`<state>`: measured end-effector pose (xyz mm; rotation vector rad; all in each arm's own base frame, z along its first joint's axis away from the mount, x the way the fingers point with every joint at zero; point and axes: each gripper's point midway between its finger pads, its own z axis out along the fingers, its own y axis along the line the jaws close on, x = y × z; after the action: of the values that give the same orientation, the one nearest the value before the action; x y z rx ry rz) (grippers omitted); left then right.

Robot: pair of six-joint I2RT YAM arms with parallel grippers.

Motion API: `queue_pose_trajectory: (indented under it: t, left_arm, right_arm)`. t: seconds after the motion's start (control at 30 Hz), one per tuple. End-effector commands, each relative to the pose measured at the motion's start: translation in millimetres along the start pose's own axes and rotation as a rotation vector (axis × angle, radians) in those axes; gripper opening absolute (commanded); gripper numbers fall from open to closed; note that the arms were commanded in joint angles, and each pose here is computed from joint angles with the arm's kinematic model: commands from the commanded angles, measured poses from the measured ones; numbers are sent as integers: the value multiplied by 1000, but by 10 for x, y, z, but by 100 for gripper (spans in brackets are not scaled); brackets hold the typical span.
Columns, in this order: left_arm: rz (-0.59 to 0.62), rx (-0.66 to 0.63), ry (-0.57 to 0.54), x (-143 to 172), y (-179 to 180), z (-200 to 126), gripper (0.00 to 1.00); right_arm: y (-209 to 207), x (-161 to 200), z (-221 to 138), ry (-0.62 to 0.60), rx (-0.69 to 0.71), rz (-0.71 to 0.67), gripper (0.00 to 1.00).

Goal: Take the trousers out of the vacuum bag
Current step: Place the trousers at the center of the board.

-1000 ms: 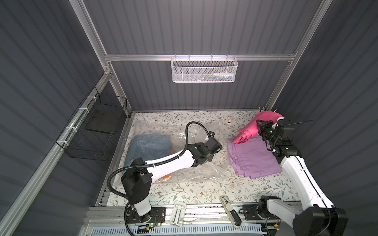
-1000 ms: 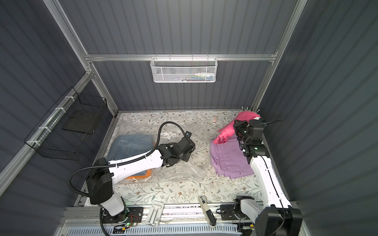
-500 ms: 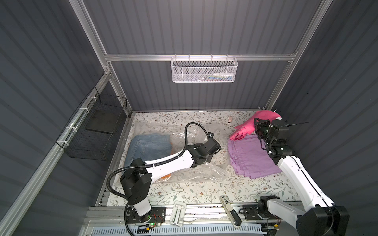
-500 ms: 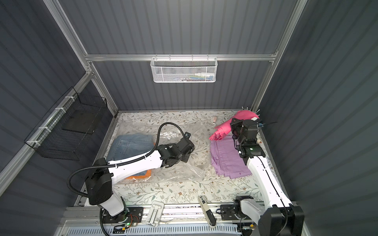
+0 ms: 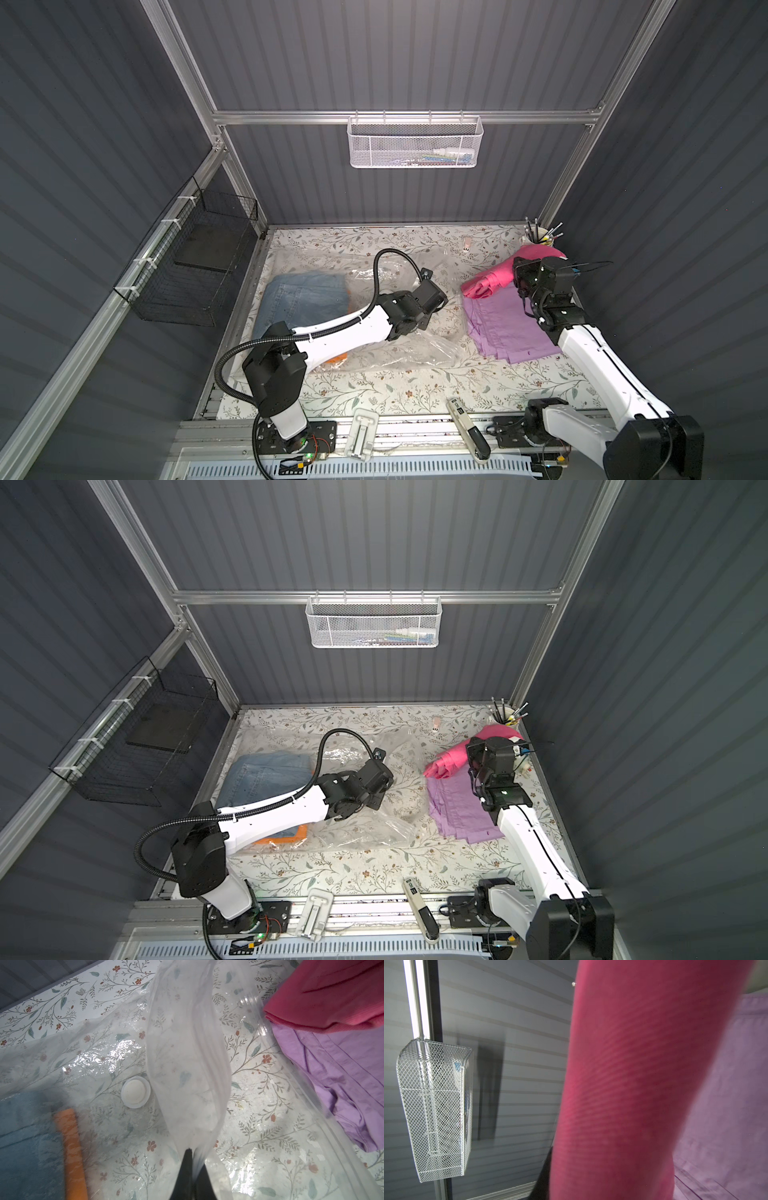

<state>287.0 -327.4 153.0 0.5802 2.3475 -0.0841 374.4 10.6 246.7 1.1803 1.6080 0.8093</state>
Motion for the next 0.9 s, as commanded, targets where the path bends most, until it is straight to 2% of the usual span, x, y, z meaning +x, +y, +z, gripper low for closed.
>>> queue_pose_trajectory:
  t: [0.0, 0.87]
  left_arm:
    - [-4, -7, 5, 18, 83, -50, 0]
    - [-9, 1, 6, 17, 77, -67, 0]
  right_arm:
    - [338, -154, -148, -67, -127, 4, 2]
    - [-471, -49, -196, -87, 63, 37, 2]
